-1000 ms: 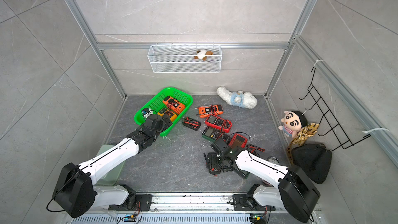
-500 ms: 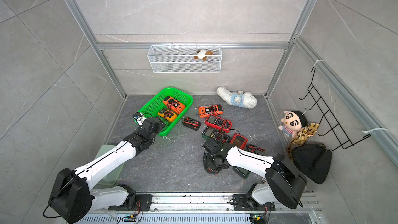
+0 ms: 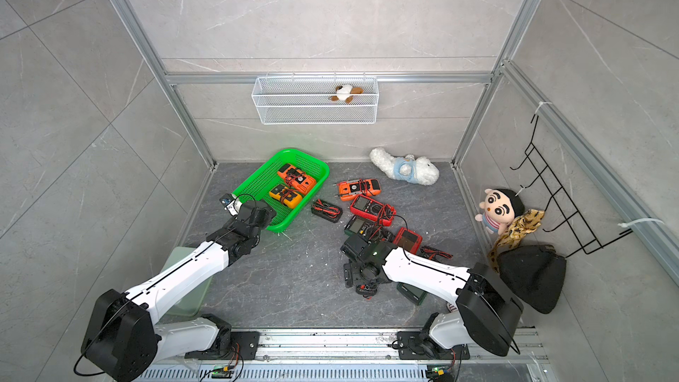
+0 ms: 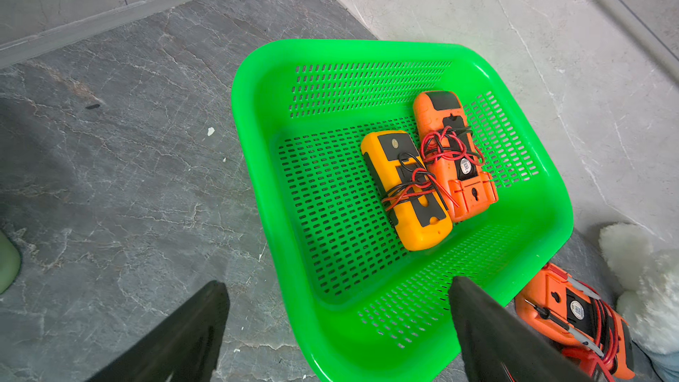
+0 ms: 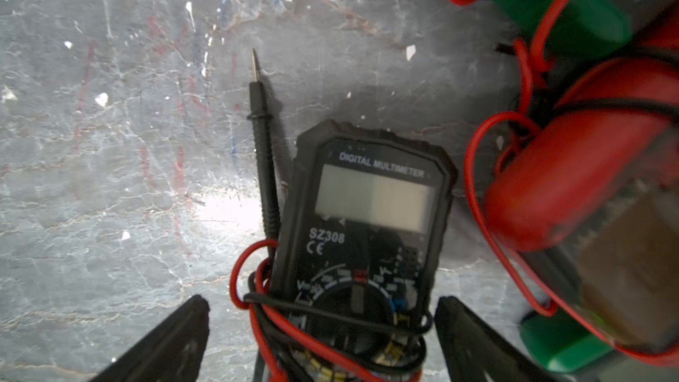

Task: Put the multimeter into the basket
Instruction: Pick up the multimeter from the center of the board, then move the basket to the center of the board, then place the multimeter in the basket.

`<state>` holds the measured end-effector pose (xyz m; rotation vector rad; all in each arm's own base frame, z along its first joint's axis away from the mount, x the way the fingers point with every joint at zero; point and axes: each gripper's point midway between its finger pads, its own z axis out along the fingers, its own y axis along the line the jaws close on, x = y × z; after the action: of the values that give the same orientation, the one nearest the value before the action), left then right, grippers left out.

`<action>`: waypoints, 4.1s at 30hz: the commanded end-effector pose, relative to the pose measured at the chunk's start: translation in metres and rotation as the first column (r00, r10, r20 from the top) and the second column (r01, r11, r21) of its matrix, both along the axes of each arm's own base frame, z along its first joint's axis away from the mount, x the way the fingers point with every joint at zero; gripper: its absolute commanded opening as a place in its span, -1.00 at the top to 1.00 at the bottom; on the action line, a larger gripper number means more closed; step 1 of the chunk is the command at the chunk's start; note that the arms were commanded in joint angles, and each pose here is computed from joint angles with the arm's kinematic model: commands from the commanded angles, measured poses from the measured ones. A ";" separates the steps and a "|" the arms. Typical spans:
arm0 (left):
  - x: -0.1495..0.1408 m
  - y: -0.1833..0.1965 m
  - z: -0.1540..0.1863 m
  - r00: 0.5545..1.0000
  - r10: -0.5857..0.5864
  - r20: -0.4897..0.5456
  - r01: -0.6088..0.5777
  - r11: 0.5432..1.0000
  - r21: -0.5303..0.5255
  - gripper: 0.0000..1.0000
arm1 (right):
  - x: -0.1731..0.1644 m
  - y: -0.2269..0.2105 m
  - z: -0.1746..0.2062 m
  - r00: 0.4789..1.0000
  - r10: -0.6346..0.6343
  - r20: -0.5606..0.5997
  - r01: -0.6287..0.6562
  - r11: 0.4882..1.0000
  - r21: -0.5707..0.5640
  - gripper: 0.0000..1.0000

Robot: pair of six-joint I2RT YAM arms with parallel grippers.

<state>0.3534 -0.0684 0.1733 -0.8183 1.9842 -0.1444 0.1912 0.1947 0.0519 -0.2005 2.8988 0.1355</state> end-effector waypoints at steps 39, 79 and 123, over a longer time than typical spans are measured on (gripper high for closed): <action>-0.008 0.056 -0.022 0.987 0.163 -0.009 -0.162 0.976 -0.148 -0.96 | 0.162 0.183 0.161 0.585 0.393 0.709 -0.552 0.834 -0.007 0.82; -0.039 0.090 0.020 0.944 0.307 0.125 -0.288 0.947 -0.144 -0.96 | 0.221 0.334 0.038 0.671 0.591 0.448 -0.700 0.705 0.116 0.95; -0.042 0.091 0.040 0.950 0.278 0.142 -0.265 0.959 -0.105 -0.96 | 0.146 0.288 0.157 0.651 0.635 0.416 -0.672 0.737 -0.074 -0.99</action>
<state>0.3085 0.0190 0.1897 -1.1164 1.7564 -0.1277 0.3394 0.4929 0.1414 -1.1680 2.3664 0.2916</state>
